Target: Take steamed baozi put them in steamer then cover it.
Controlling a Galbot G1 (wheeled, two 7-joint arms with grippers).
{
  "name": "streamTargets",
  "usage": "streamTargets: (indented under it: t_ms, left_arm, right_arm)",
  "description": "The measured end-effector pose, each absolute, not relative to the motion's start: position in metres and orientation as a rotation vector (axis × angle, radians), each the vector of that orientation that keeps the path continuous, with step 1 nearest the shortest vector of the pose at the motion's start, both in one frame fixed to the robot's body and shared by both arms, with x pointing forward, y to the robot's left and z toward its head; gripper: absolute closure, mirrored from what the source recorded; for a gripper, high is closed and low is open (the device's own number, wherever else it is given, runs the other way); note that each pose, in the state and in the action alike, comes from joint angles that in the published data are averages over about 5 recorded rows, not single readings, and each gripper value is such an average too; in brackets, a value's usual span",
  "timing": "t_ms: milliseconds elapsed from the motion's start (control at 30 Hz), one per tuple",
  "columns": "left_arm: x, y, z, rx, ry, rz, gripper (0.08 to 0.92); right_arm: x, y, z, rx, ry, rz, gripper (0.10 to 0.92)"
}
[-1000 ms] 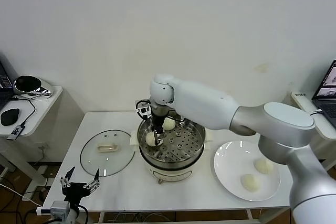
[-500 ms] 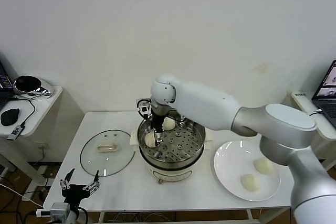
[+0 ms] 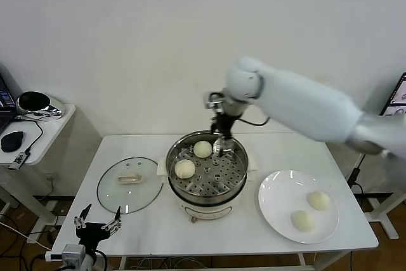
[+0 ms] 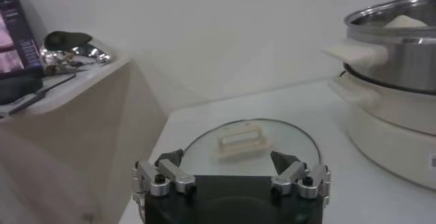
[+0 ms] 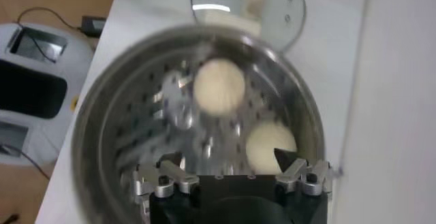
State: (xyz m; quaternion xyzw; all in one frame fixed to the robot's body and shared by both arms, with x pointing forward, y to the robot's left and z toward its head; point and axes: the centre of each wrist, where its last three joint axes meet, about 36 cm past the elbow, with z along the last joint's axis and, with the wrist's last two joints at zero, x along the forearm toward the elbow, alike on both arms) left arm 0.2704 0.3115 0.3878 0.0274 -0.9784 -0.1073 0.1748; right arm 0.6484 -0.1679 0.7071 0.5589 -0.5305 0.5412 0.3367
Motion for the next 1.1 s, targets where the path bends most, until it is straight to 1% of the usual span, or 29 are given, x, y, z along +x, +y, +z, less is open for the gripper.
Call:
streamTargets:
  t_ms: [200, 333, 467, 733, 1100]
  left_arm:
    - [0.268, 0.309, 0.384, 0.065, -2.758, -0.299, 0.177]
    - [0.266, 0.308, 0.383, 0.062, -2.748, -0.303, 0.177]
    - [0.264, 0.309, 0.382, 0.060, -2.738, -0.311, 0.177]
    - [0.259, 0.307, 0.380, 0.074, -2.728, -0.310, 0.177]
    - [0.259, 0.305, 0.375, 0.075, -2.715, -0.313, 0.177]
  right_arm:
    - [0.623, -0.242, 0.691, 1.400, -1.403, 1.373, 0.200]
    - [0.605, -0.280, 0.666, 1.368, -1.402, 1.340, 0.200]
    - [0.587, -0.307, 0.634, 1.337, -1.374, 1.309, 0.200]
    - [0.561, -0.340, 0.582, 1.275, -1.331, 1.265, 0.200]
    - [0.540, -0.358, 0.525, 1.255, -1.281, 1.214, 0.200]
